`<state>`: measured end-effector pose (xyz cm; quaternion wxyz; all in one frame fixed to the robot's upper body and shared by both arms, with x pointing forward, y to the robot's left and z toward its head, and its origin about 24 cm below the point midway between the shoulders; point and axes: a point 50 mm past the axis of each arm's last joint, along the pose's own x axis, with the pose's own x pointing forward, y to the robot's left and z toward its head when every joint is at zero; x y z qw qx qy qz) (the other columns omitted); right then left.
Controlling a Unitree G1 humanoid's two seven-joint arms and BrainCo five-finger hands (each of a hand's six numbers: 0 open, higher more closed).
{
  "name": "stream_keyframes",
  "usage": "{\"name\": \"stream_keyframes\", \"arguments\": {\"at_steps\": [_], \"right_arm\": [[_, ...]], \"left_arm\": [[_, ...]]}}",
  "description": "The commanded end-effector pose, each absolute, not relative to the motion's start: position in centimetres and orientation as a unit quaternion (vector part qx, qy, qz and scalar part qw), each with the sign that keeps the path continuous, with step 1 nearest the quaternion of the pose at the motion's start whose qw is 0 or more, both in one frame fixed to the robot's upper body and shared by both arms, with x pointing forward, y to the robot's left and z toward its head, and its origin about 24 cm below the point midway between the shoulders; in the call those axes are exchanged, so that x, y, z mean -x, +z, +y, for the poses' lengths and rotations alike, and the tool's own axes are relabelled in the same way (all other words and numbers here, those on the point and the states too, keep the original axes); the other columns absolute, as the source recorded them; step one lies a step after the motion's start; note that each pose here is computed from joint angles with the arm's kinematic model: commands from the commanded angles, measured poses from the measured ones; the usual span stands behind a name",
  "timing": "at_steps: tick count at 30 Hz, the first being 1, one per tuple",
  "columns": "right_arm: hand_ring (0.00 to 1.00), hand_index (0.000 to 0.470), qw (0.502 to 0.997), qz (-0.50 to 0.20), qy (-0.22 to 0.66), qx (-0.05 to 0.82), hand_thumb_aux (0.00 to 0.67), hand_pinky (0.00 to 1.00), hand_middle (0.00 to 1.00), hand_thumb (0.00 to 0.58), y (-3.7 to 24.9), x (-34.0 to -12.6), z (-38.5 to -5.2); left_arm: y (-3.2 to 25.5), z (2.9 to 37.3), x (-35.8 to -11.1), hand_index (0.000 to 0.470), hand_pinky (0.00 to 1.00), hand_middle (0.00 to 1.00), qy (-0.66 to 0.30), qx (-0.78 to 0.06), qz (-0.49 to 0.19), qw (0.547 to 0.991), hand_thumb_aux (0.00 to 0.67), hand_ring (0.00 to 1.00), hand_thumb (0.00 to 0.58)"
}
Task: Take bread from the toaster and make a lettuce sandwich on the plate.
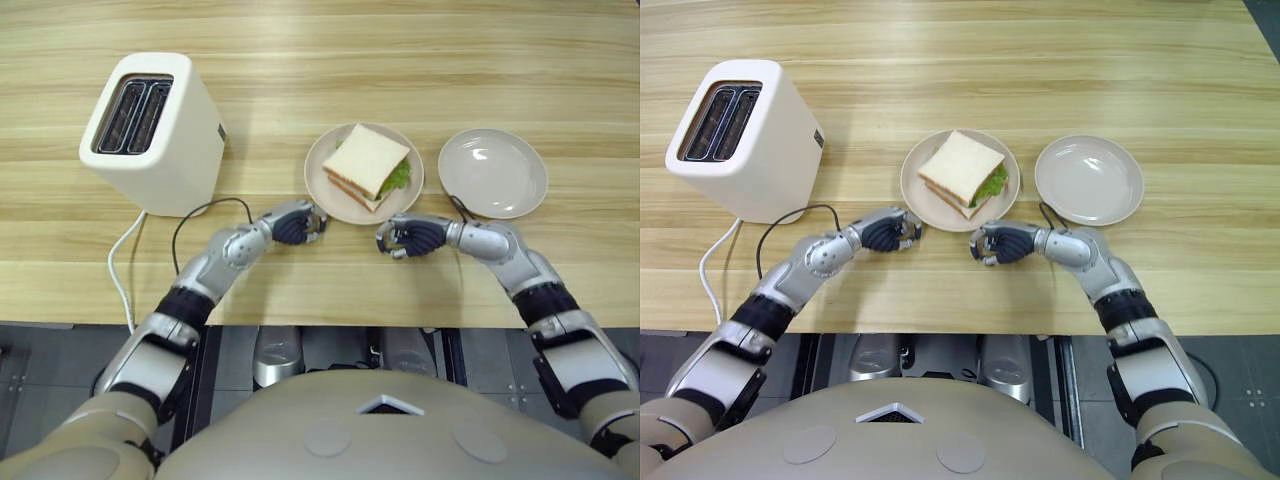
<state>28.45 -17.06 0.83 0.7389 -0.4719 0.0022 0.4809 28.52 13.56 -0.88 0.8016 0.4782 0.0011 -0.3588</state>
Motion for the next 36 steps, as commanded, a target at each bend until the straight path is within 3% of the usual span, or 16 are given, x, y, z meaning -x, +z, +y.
{"name": "stream_keyframes", "arguments": {"at_steps": [1,8,13,14,15,16,19,20,21,22,23,24,25,26,31,36], "right_arm": [[1.00,0.460,0.748,0.046,0.438,0.497,0.670,1.00,1.00,0.580,-0.4,-30.4,-17.5],[1.00,0.460,0.764,0.085,0.335,0.545,0.670,1.00,1.00,0.580,0.9,-34.4,-16.5],[1.00,0.460,0.787,0.081,0.310,0.527,0.670,1.00,1.00,0.580,1.1,-34.8,-16.3],[1.00,0.355,0.796,0.071,0.312,0.513,0.518,1.00,1.00,0.550,1.3,-34.7,-16.2],[0.53,0.049,0.801,0.056,0.312,0.508,0.071,0.53,0.53,0.116,1.6,-34.7,-16.1],[0.00,0.000,0.806,0.034,0.307,0.505,0.000,0.00,0.00,0.000,2.0,-34.8,-16.1],[0.00,0.000,0.840,-0.030,0.291,0.457,0.000,0.00,0.00,0.000,3.5,-34.7,-16.4],[0.00,0.000,0.848,-0.050,0.290,0.440,0.000,0.00,0.00,0.000,3.7,-34.5,-16.5],[0.00,0.000,0.858,-0.072,0.289,0.419,0.000,0.00,0.00,0.000,3.9,-34.1,-16.7],[0.00,0.000,0.867,-0.095,0.289,0.394,0.000,0.00,0.00,0.000,4.1,-33.6,-16.9],[0.00,0.000,0.878,-0.122,0.288,0.362,0.000,0.00,0.00,0.000,4.4,-33.0,-17.0],[0.00,0.000,0.887,-0.148,0.286,0.330,0.000,0.00,0.00,0.000,4.7,-32.4,-17.1],[0.00,0.000,0.889,-0.170,0.287,0.313,0.000,0.00,0.00,0.000,4.9,-31.8,-17.2],[0.00,0.000,0.887,-0.195,0.289,0.304,0.000,0.00,0.00,0.000,5.1,-31.1,-17.2],[0.00,0.000,0.931,-0.266,0.217,0.127,0.000,0.00,0.00,0.000,6.5,-29.0,-16.5],[0.00,0.000,0.953,-0.256,0.162,0.020,0.000,0.00,0.00,0.000,6.6,-28.9,-15.6]], "left_arm": [[-1.7,14.4,-30.8,0.460,1.00,1.00,-0.314,-0.490,0.040,0.812,0.670,1.00,0.580],[-0.6,12.5,-33.4,0.460,1.00,1.00,-0.273,-0.422,0.060,0.862,0.670,1.00,0.580],[-0.6,11.8,-33.2,0.460,1.00,1.00,-0.274,-0.384,0.048,0.880,0.670,1.00,0.580],[-0.5,12.0,-33.1,0.460,1.00,1.00,-0.271,-0.375,0.045,0.885,0.670,1.00,0.580],[-0.5,12.3,-33.1,0.460,1.00,1.00,-0.266,-0.367,0.041,0.890,0.670,1.00,0.580],[-0.4,12.8,-33.0,0.460,1.00,1.00,-0.259,-0.362,0.035,0.895,0.670,1.00,0.580],[0.1,14.2,-32.5,0.460,1.00,1.00,-0.236,-0.328,0.004,0.915,0.670,1.00,0.580],[0.4,14.5,-32.2,0.328,1.00,1.00,-0.227,-0.309,-0.015,0.923,0.478,1.00,0.532],[1.0,14.8,-31.9,0.020,1.00,1.00,-0.216,-0.287,-0.041,0.932,0.029,1.00,0.049],[1.5,15.0,-31.6,0.000,1.00,1.00,-0.204,-0.265,-0.067,0.940,0.000,1.00,0.000],[2.2,15.2,-31.1,0.000,1.00,1.00,-0.189,-0.236,-0.093,0.949,0.000,1.00,0.000],[2.8,15.4,-30.4,0.000,0.68,0.68,-0.178,-0.208,-0.113,0.955,0.000,0.68,0.000],[3.2,15.5,-29.7,0.000,0.12,0.12,-0.170,-0.180,-0.128,0.960,0.000,0.12,0.000],[3.6,15.6,-28.9,0.000,0.00,0.00,-0.163,-0.150,-0.140,0.965,0.000,0.00,0.000],[4.4,15.6,-25.8,0.000,0.00,0.00,-0.129,-0.077,-0.151,0.977,0.000,0.00,0.000],[6.2,14.5,-24.7,0.000,0.00,0.00,-0.123,-0.060,-0.190,0.972,0.000,0.00,0.000]]}}
